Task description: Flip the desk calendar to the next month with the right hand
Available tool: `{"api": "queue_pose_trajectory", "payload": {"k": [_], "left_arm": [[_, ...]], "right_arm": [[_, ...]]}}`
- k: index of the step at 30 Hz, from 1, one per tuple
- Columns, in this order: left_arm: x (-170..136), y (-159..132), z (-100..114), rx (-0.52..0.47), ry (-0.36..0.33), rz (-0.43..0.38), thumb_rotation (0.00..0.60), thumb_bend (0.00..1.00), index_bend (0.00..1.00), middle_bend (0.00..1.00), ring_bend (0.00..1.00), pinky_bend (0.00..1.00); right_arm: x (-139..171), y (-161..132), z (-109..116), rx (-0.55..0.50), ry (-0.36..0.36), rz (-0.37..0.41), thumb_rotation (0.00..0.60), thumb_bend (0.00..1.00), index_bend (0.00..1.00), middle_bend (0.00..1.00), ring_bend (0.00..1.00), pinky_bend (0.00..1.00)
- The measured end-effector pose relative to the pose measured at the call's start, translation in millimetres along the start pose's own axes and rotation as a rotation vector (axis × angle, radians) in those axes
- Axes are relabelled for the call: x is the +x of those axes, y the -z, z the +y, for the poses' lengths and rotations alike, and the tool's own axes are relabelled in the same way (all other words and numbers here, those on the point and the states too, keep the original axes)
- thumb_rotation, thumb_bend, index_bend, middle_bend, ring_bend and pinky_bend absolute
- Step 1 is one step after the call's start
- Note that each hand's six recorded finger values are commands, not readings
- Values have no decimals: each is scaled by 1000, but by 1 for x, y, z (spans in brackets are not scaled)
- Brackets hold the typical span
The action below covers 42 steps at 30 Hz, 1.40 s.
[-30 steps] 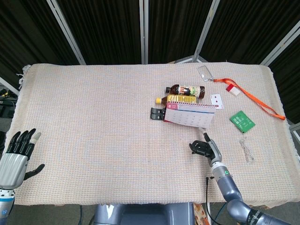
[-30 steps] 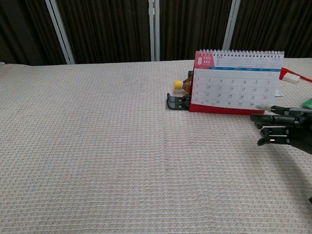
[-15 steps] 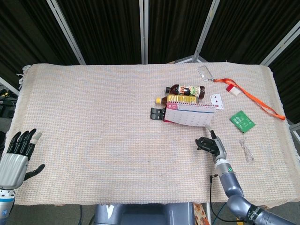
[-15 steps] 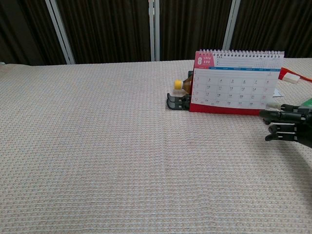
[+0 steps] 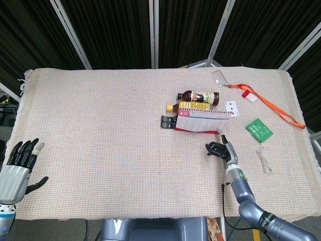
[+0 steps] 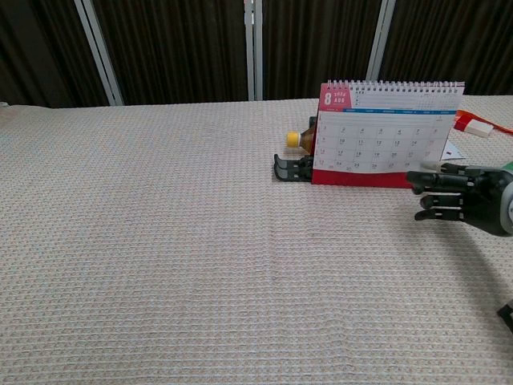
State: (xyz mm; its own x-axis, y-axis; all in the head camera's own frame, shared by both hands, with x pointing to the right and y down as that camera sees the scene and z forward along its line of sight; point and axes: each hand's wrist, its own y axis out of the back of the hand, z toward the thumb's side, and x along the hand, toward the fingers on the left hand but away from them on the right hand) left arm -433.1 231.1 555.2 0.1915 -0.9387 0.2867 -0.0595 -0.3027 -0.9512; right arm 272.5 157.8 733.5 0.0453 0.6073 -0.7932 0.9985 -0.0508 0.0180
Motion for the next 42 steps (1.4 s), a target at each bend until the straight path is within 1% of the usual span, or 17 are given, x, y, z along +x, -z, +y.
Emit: {"api": "queue_pose_trajectory", "payload": {"k": [4, 9, 13, 16, 18, 19, 21, 23, 24, 27, 28, 30, 31, 33, 35, 37, 42], "left_arm": [[1, 1, 1, -5, 1, 0, 600, 89, 0, 0, 0, 0], [0, 1, 2, -11, -4, -2, 600, 89, 0, 0, 0, 0], [0, 1, 3, -14, -6, -2, 600, 89, 0, 0, 0, 0], [0, 1, 4, -17, -6, -1, 600, 90, 0, 0, 0, 0], [0, 2, 4, -18, -8, -2, 600, 89, 0, 0, 0, 0], [0, 2, 4, -19, -8, -2, 600, 89, 0, 0, 0, 0], [0, 2, 5, -20, -9, -1, 600, 89, 0, 0, 0, 0], [0, 2, 5, -22, -12, -2, 600, 89, 0, 0, 0, 0], [0, 2, 6, -23, -14, -2, 600, 89, 0, 0, 0, 0], [0, 1, 7, -25, -20, -5, 600, 89, 0, 0, 0, 0], [0, 1, 7, -24, -23, -7, 600, 89, 0, 0, 0, 0], [0, 0, 7, -23, -24, -8, 600, 89, 0, 0, 0, 0], [0, 0, 6, -22, -25, -8, 600, 89, 0, 0, 0, 0], [1, 0, 6, -20, -25, -8, 600, 89, 0, 0, 0, 0], [2, -1, 5, -18, -24, -9, 600, 88, 0, 0, 0, 0], [2, -1, 4, -15, -21, -10, 600, 89, 0, 0, 0, 0], [5, -1, 0, -9, -9, -7, 600, 89, 0, 0, 0, 0]], "right_arm": [[-2, -8, -16, 14, -25, 17, 600, 296, 0, 658, 702, 560], [-3, -16, -25, 10, -40, 25, 600, 301, 4, 657, 702, 560], [-2, -22, -33, 21, -53, 38, 600, 303, 48, 652, 698, 556], [2, -28, -39, 24, -65, 54, 600, 303, 141, 630, 683, 537], [6, -33, -43, 27, -74, 72, 600, 303, 225, 588, 651, 513], [10, -38, -46, 30, -80, 89, 600, 303, 254, 567, 635, 500], [17, -47, -48, 36, -83, 125, 600, 306, 318, 501, 570, 452], [25, -60, -49, 46, -75, 182, 600, 311, 339, 467, 517, 409], [30, -66, -48, 53, -69, 211, 600, 313, 343, 459, 497, 390], [46, -92, -43, 95, -33, 330, 600, 318, 345, 419, 397, 270], [54, -105, -38, 124, -8, 390, 600, 319, 344, 406, 372, 249], [66, -126, -31, 182, 38, 484, 600, 321, 337, 378, 320, 205], [74, -139, -26, 227, 69, 539, 600, 321, 332, 374, 308, 194], [82, -153, -20, 296, 110, 593, 600, 320, 314, 359, 279, 165], [84, -166, -14, 368, 149, 619, 600, 320, 289, 340, 237, 128], [80, -175, -8, 439, 183, 622, 600, 319, 264, 321, 198, 96], [57, -184, 6, 564, 224, 579, 600, 291, 219, 269, 130, 51]]}}
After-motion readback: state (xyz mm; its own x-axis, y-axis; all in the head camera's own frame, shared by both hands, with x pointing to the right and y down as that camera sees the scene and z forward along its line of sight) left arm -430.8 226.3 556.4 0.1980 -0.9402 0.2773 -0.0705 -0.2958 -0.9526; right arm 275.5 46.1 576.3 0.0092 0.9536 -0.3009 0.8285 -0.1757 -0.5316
